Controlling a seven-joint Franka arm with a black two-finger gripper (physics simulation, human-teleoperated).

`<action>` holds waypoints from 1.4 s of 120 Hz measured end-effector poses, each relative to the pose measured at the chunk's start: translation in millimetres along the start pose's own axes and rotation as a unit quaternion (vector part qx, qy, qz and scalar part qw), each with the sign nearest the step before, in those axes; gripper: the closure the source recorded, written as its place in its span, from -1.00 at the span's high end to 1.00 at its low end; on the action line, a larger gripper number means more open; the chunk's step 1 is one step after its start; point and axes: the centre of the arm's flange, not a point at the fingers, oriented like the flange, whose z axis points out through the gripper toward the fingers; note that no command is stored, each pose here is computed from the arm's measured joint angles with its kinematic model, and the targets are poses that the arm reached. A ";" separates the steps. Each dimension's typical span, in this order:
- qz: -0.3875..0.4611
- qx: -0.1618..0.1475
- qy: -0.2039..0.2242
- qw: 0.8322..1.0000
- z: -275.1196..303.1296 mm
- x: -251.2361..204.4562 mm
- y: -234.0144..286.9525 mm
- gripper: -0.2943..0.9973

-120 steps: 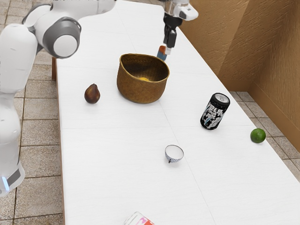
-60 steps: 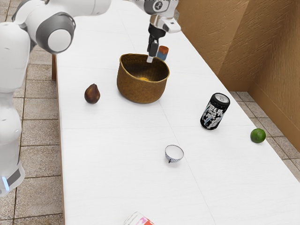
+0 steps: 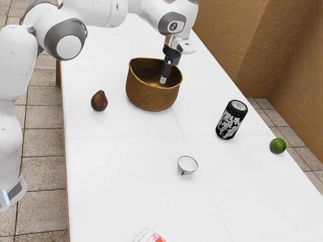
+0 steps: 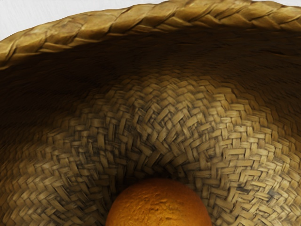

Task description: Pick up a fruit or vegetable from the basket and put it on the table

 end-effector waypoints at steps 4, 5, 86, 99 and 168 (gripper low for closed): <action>0.002 0.000 -0.001 1.000 2.8 1.5 0.2 0.54; 0.003 0.000 -0.001 1.000 3.3 1.8 0.3 0.54; 0.018 -0.017 -0.021 0.999 60.6 4.3 -3.7 0.54; 0.015 -0.018 -0.023 0.999 66.1 -0.1 -7.9 0.54; 0.026 -0.026 -0.026 0.999 89.5 6.2 -5.5 0.54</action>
